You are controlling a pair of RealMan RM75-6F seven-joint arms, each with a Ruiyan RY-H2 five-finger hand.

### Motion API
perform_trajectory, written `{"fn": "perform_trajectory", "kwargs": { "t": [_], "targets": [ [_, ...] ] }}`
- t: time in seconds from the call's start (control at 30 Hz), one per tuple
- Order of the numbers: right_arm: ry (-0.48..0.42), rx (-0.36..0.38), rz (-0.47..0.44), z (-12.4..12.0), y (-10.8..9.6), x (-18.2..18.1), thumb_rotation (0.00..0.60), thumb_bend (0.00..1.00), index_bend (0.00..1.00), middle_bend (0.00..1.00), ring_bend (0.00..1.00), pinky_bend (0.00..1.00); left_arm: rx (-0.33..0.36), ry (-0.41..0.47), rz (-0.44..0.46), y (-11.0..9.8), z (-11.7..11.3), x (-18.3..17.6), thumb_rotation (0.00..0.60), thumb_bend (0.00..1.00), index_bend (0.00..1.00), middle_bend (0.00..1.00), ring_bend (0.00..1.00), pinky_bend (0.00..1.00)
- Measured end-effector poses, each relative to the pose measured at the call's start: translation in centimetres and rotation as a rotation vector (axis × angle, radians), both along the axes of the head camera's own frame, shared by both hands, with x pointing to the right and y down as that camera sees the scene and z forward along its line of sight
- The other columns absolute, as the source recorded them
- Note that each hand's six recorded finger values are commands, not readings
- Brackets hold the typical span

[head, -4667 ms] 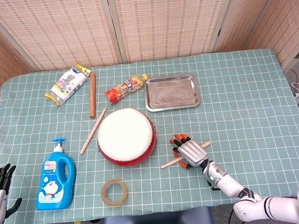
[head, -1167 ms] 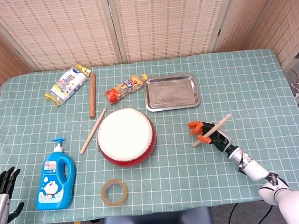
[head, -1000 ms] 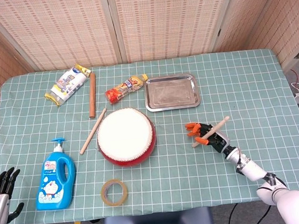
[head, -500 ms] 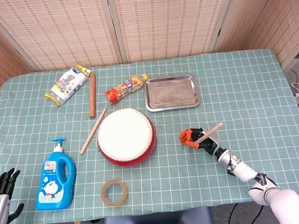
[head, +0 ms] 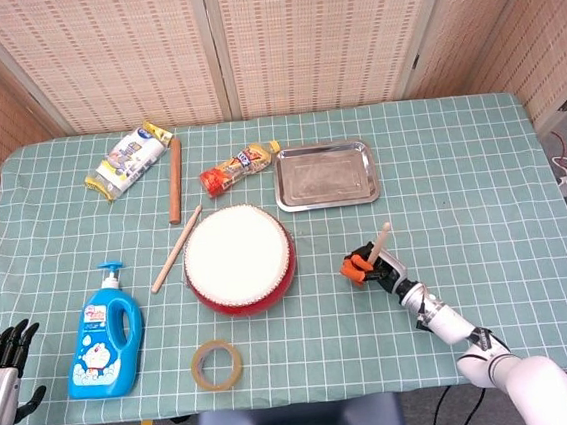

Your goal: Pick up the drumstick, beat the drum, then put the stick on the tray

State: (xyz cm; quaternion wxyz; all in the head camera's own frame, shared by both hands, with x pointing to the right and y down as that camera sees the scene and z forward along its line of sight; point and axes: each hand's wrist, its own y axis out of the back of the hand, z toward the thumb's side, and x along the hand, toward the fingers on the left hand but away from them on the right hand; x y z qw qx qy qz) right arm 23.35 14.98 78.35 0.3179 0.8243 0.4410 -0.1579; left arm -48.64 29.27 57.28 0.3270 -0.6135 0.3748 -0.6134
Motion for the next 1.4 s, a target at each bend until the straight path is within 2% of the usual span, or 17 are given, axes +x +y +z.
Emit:
{"fn": "perform_trajectory", "kwargs": {
  "t": [0.1,0.17,0.27,0.37,0.43,0.57,0.67,0.8,0.97,1.1,1.2,1.4],
  "targets": [
    [-0.007,0.012,0.008,-0.2,-0.2,-0.3,0.535,0.21,1.00,0.90,0.96,0.96,0.001,0.000,-0.002,0.0,0.0,-0.1,0.600,0.21,0.00,0.00,0.00,0.00],
    [-0.005,0.025,0.010,-0.3,-0.3,-0.4,0.536,0.21,1.00,0.95,1.00,1.00,0.001,0.000,-0.002,0.0,0.0,-0.1,0.600,0.20,0.00,0.00,0.00,0.00],
    [0.004,0.043,0.018,-0.5,-0.5,-0.5,0.540,0.21,1.00,1.00,1.00,1.00,0.001,-0.001,-0.001,0.0,0.1,-0.1,0.600,0.21,0.00,0.00,0.00,0.00],
    [0.014,0.055,0.035,-0.5,-0.7,-0.4,0.544,0.21,1.00,1.00,1.00,1.00,0.000,-0.001,0.003,-0.1,0.2,0.0,0.600,0.21,0.00,0.00,0.00,0.00],
    [0.016,0.057,0.050,-0.6,-0.8,-0.4,0.544,0.25,1.00,1.00,1.00,1.00,0.000,-0.002,0.006,-0.1,0.3,0.0,0.600,0.21,0.00,0.00,0.00,0.00],
    [0.017,0.063,0.060,-0.8,-0.8,-0.3,0.574,0.40,1.00,1.00,1.00,1.00,0.002,-0.005,0.008,-0.2,0.3,0.0,0.600,0.20,0.00,0.00,0.00,0.00],
    [0.014,0.075,0.055,-1.2,-1.0,-0.3,0.599,0.45,1.00,1.00,1.00,1.00,0.002,-0.005,0.009,-0.2,0.3,-0.1,0.600,0.21,0.00,0.00,0.00,0.00],
    [0.039,0.124,0.018,-1.9,-1.4,-0.1,0.600,0.52,1.00,1.00,1.00,1.00,0.003,-0.013,0.009,-0.2,0.2,-0.3,0.600,0.22,0.00,0.00,0.00,0.00],
    [0.140,0.258,-0.084,-3.6,-2.6,0.2,0.600,0.52,1.00,1.00,1.00,1.00,0.015,-0.012,0.006,-0.3,-0.1,-0.4,0.600,0.23,0.00,0.00,0.00,0.00],
    [0.280,0.405,-0.191,-5.1,-3.9,0.0,0.600,0.52,1.00,1.00,1.00,1.00,0.027,-0.006,0.011,-0.5,-0.3,-0.3,0.600,0.23,0.00,0.00,0.00,0.00],
    [0.428,0.541,-0.286,-6.4,-5.0,-0.4,0.600,0.52,1.00,1.00,1.00,1.00,0.037,0.003,0.019,-0.6,-0.4,-0.1,0.600,0.23,0.00,0.00,0.00,0.00],
    [0.781,0.828,-0.480,-8.9,-7.4,-2.7,0.600,0.53,1.00,1.00,1.00,1.00,0.054,0.017,0.028,-0.8,-0.6,0.1,0.600,0.23,0.00,0.00,0.00,0.00]
  ]
}}
